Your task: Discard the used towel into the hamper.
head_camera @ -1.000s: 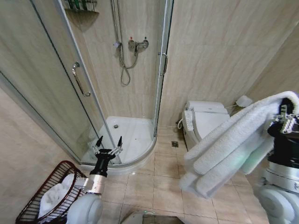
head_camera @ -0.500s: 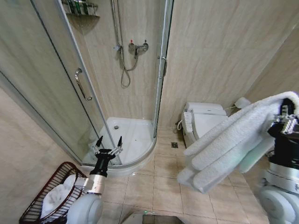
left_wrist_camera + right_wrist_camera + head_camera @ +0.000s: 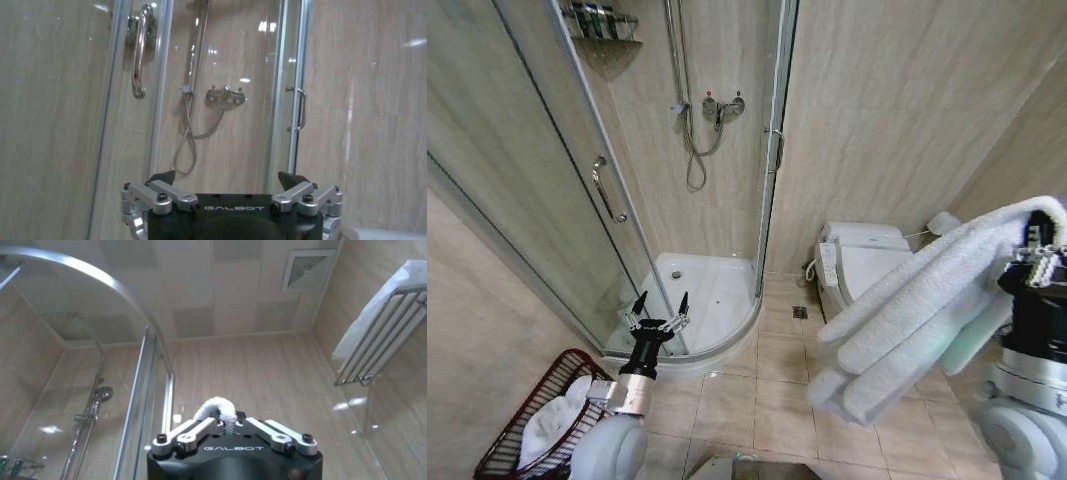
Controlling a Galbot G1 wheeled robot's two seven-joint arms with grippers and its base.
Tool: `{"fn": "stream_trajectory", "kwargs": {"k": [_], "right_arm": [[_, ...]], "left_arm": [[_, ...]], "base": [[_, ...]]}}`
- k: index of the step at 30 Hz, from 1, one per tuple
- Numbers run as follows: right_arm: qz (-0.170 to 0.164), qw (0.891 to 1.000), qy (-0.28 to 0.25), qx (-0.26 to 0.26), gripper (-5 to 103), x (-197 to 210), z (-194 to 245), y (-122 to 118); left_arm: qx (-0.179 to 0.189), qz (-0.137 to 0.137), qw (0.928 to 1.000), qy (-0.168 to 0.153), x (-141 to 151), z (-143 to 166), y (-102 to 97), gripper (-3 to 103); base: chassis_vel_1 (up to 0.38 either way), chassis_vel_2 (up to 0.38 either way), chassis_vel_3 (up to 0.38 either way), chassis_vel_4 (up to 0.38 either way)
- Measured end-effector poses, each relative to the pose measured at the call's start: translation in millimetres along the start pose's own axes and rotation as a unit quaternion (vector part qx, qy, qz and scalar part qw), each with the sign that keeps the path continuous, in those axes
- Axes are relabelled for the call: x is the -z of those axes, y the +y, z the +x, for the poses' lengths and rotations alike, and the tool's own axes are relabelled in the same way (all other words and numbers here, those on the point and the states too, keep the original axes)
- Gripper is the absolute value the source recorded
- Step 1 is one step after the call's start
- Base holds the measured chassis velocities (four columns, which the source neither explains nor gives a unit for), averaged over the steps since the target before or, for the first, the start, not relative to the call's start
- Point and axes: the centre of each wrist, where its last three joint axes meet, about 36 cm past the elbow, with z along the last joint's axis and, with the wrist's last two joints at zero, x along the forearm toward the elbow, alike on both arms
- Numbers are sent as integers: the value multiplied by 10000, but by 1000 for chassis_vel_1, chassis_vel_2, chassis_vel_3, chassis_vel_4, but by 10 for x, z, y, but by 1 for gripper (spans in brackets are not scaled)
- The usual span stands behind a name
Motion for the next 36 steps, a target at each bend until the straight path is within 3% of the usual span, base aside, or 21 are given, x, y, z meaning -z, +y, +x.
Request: {"fn": "stream_trajectory", "kwargs": {"k": [36], "right_arm": [[20,10000,2,-72,3,-18,30,-26]], "left_arm": [[0,0,10000,0,0,0,0,100]], "base": [[0,0,0,0]]}}
